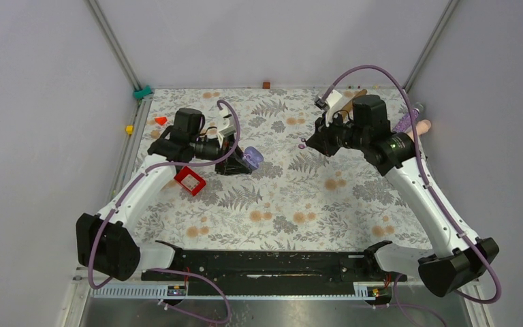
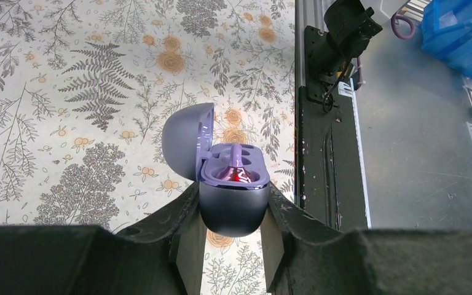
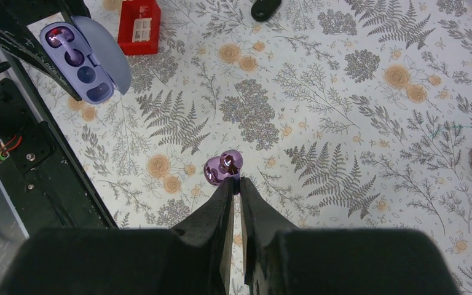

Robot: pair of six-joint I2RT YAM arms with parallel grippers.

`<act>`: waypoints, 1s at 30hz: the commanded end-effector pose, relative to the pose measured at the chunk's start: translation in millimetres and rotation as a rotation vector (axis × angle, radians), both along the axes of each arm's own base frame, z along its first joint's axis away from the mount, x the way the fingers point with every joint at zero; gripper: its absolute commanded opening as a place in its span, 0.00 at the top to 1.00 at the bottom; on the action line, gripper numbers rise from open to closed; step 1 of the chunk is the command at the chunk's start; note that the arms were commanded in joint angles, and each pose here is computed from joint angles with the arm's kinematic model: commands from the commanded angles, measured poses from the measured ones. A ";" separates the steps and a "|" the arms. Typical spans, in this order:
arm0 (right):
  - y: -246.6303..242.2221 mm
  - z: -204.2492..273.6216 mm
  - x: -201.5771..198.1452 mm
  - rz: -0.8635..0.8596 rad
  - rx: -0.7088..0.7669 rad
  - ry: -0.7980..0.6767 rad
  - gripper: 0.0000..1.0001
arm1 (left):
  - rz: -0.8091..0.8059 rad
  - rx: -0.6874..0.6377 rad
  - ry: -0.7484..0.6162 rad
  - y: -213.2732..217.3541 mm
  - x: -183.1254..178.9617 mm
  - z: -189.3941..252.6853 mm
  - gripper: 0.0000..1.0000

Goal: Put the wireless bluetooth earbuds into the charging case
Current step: Pick up the earbud from the center of the board, then place the earbud in the charging case.

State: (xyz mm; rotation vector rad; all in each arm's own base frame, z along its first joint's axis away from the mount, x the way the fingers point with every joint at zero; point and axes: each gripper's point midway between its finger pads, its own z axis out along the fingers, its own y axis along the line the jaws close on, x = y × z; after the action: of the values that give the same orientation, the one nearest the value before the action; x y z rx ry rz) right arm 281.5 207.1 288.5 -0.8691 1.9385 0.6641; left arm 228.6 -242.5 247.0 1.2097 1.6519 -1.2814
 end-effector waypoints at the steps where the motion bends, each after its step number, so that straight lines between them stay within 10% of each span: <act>1: -6.0 30.8 -7.1 -0.005 0.015 -0.078 0.87 | -0.010 -0.033 -0.100 -0.4 -2.7 19.5 1.00; 30: 34.8 35.9 -98.8 0.437 -0.012 -0.161 0.86 | -0.145 0.055 -0.028 -33.1 -25.2 -17.4 1.00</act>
State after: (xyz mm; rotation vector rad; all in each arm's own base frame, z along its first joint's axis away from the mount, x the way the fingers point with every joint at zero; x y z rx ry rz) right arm 206.3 234.2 333.3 -1.2030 1.6791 0.7410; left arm 212.7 -267.8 222.6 1.3117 1.6938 -1.3057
